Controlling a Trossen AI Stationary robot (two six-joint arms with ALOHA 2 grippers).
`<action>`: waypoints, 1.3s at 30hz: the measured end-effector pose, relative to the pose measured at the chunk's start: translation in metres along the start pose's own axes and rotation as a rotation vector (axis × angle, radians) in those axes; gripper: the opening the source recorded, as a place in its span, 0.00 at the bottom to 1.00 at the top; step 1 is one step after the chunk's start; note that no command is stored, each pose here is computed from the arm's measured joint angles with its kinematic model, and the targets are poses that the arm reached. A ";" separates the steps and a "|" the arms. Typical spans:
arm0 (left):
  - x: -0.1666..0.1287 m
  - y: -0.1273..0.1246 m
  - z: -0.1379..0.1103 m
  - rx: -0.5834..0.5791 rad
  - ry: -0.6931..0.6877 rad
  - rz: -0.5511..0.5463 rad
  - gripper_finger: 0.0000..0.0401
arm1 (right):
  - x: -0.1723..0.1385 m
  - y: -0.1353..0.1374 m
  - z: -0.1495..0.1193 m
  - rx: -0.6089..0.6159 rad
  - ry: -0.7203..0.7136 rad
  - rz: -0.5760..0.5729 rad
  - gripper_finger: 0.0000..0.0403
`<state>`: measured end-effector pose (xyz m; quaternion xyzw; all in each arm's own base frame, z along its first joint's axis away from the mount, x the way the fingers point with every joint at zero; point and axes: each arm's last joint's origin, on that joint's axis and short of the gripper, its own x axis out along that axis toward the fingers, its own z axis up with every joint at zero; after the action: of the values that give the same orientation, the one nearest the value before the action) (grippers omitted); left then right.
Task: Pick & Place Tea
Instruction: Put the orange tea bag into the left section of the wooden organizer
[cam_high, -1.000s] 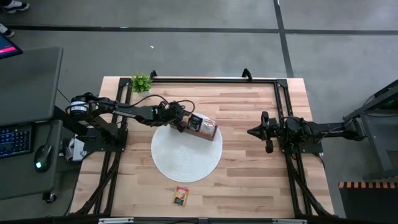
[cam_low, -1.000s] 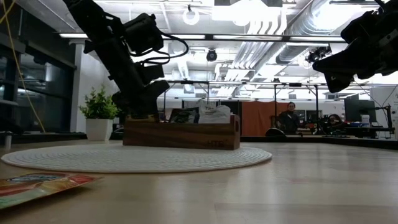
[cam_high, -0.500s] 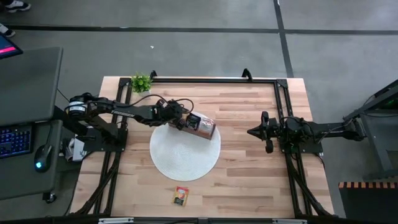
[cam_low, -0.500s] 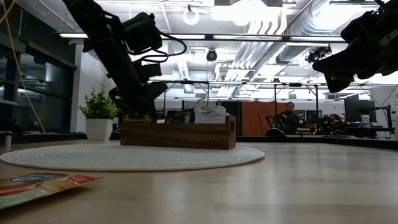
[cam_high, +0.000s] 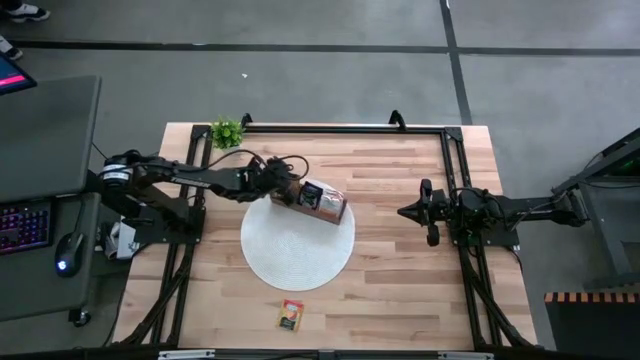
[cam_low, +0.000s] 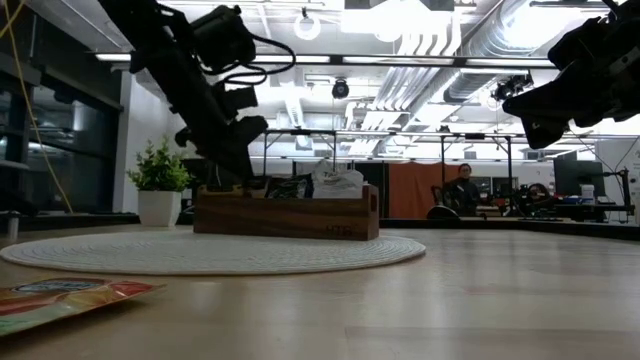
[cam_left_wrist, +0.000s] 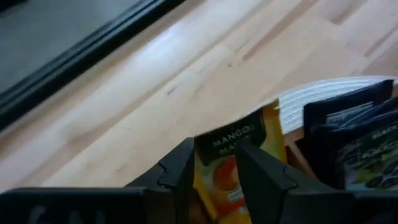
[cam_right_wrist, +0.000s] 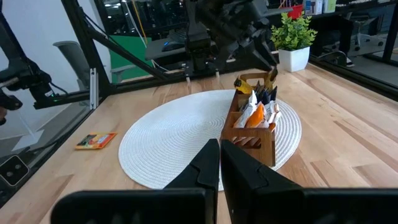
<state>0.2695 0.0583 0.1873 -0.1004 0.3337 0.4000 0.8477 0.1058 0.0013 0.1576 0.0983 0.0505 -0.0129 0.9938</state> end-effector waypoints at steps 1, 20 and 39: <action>-0.002 0.001 0.001 0.008 -0.006 0.008 0.29 | 0.000 0.000 0.000 0.000 0.000 0.000 0.03; -0.070 0.008 0.017 0.033 -0.033 -0.307 0.29 | 0.000 0.000 0.000 0.000 0.000 0.000 0.03; -0.171 -0.030 -0.064 0.213 0.360 -0.750 0.29 | 0.000 0.000 0.000 0.000 0.000 0.000 0.03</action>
<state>0.1828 -0.0937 0.2467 -0.1948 0.4562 0.0033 0.8683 0.1058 0.0013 0.1576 0.0983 0.0505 -0.0130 0.9938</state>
